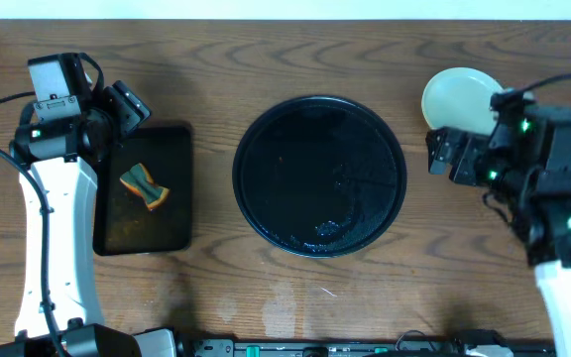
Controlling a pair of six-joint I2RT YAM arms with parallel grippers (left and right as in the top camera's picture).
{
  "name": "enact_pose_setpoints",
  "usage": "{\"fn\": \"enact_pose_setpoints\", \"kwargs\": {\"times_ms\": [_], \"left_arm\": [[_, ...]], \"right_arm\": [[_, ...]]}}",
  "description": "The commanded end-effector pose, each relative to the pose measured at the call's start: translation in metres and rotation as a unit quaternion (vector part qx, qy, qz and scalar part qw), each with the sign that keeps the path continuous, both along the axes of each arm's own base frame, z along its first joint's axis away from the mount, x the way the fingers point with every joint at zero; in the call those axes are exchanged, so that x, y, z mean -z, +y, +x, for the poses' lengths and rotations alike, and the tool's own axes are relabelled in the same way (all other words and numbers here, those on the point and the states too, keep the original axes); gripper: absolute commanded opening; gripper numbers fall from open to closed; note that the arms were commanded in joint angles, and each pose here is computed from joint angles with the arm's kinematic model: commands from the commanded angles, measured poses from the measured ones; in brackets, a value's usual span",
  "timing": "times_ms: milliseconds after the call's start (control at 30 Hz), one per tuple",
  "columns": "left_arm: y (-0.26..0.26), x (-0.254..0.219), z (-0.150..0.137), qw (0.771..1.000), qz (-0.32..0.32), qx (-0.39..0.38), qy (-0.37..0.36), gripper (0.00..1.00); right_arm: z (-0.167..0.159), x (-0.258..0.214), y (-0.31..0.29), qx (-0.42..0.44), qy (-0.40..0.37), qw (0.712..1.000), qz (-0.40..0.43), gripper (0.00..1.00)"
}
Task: Clean dirty plates on tray and stack at the side
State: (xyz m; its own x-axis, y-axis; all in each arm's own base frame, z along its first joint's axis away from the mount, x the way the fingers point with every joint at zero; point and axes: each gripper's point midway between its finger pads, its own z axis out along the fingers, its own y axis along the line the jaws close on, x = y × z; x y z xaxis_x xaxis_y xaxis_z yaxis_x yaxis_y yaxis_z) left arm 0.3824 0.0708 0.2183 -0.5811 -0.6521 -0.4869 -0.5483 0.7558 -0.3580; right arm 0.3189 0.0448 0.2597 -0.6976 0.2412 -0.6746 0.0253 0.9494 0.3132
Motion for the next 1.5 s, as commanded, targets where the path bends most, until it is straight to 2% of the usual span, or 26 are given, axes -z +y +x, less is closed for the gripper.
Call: {"fn": "enact_pose_setpoints", "kwargs": {"times_ms": [0, 200, 500, 733, 1167, 1467], "left_arm": [[0.001, 0.000, 0.001, 1.000, 0.002, 0.001, 0.001, 0.81], [0.001, 0.000, 0.001, 1.000, 0.002, 0.001, 0.001, 0.81], [0.001, 0.000, 0.001, 1.000, 0.002, 0.001, 0.001, 0.81], [0.001, 0.000, 0.001, 1.000, 0.002, 0.001, 0.001, 0.81], [0.001, 0.000, 0.001, 1.000, 0.002, 0.001, 0.001, 0.82], [0.001, 0.000, 0.001, 1.000, 0.002, 0.001, 0.001, 0.82]], "right_arm": [[-0.008, 0.021, -0.003, -0.009, -0.062, 0.998, -0.021, 0.99], [-0.023, 0.061, -0.003, -0.017, -0.149, 0.988, -0.029, 0.99], [-0.057, 0.067, -0.005, -0.014, -0.290, 0.957, -0.025, 0.99], [-0.072, 0.079, -0.007, -0.008, -0.346, 0.938, -0.024, 0.99], [-0.074, 0.081, -0.017, 0.020, -0.377, 0.925, -0.037, 0.99], [-0.074, 0.080, -0.016, -0.012, -0.391, 0.913, -0.116, 0.99]]}}
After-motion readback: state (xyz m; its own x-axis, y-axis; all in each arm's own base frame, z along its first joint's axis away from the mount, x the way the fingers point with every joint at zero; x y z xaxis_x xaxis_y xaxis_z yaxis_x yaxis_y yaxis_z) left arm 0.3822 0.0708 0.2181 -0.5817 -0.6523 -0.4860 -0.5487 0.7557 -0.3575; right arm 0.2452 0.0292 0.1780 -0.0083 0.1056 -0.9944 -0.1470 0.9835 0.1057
